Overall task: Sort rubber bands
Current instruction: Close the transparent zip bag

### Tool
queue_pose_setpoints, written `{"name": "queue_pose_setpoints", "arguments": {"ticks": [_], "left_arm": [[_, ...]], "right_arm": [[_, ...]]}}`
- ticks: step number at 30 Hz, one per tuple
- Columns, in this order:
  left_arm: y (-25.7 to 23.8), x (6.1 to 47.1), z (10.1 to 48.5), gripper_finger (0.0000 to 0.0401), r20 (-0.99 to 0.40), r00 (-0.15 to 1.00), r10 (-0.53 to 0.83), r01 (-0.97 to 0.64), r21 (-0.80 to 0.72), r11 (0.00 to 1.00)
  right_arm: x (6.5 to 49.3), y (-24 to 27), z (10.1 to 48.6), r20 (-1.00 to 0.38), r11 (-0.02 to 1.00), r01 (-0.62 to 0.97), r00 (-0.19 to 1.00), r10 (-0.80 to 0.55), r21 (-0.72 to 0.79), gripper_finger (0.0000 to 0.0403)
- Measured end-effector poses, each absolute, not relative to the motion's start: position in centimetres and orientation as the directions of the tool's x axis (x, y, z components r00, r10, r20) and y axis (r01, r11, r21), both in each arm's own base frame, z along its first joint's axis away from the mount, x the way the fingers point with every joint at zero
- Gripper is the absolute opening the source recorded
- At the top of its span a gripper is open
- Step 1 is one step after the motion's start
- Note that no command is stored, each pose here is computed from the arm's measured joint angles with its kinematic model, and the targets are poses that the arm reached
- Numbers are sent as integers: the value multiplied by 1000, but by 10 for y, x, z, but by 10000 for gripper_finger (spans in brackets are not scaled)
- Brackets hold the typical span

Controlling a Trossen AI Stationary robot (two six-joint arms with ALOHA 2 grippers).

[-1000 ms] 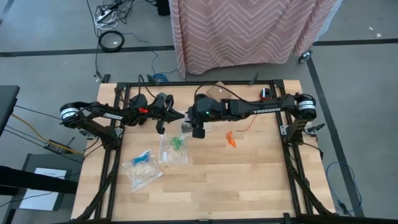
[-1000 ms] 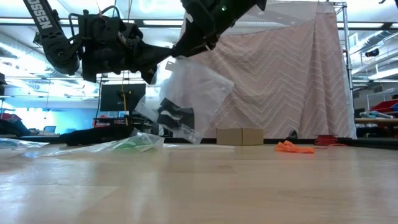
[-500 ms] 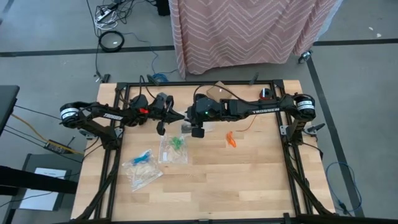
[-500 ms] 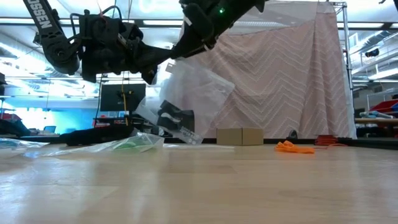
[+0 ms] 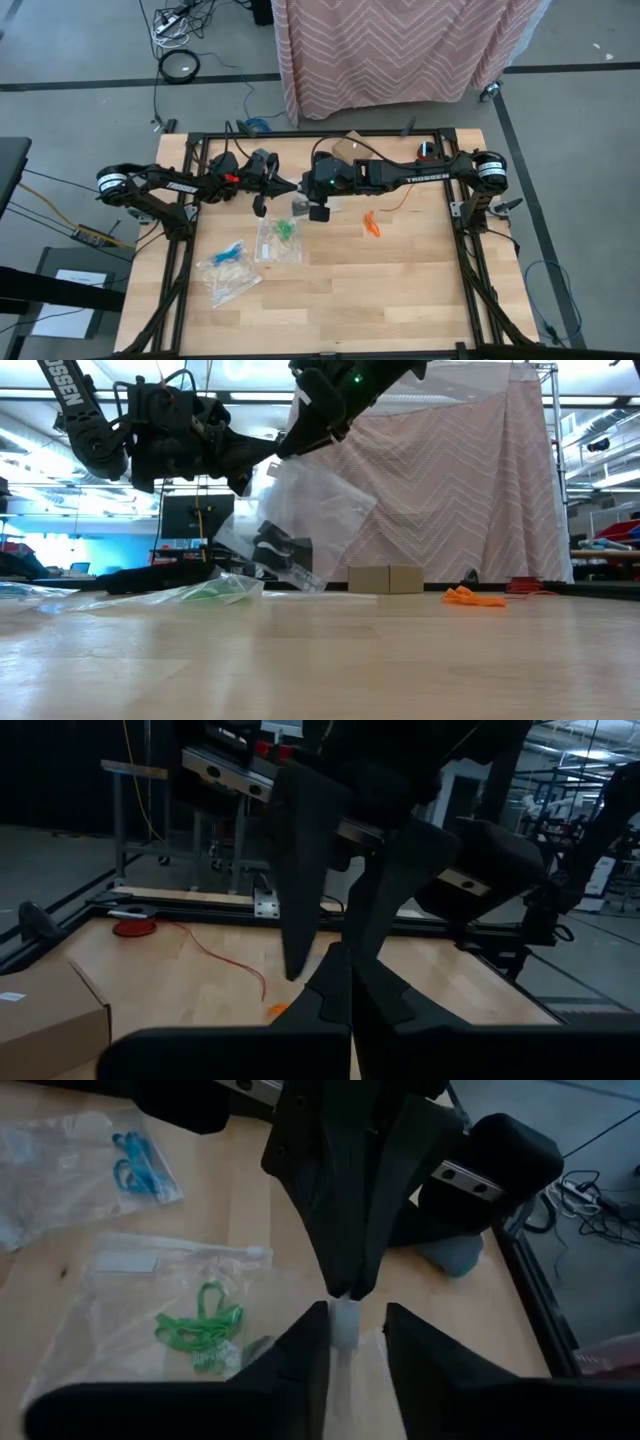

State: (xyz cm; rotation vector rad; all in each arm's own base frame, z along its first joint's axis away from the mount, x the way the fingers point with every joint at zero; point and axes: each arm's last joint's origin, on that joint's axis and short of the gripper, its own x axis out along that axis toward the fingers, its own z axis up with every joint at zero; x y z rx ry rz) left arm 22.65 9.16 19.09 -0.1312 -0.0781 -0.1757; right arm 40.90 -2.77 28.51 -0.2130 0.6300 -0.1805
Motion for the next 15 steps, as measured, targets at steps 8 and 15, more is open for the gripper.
{"name": "queue_pose_setpoints", "arguments": {"ticks": [8, 15], "left_arm": [[92, 227, 190, 0, 84, 983, -165, 175, -127, 976], [92, 227, 190, 0, 80, 985, -151, 161, -131, 978]], "right_arm": [[408, -27, 284, -573, 962, 92, 787, -228, -256, 11], [406, -27, 282, -599, 962, 115, 762, -245, -246, 6]]}}
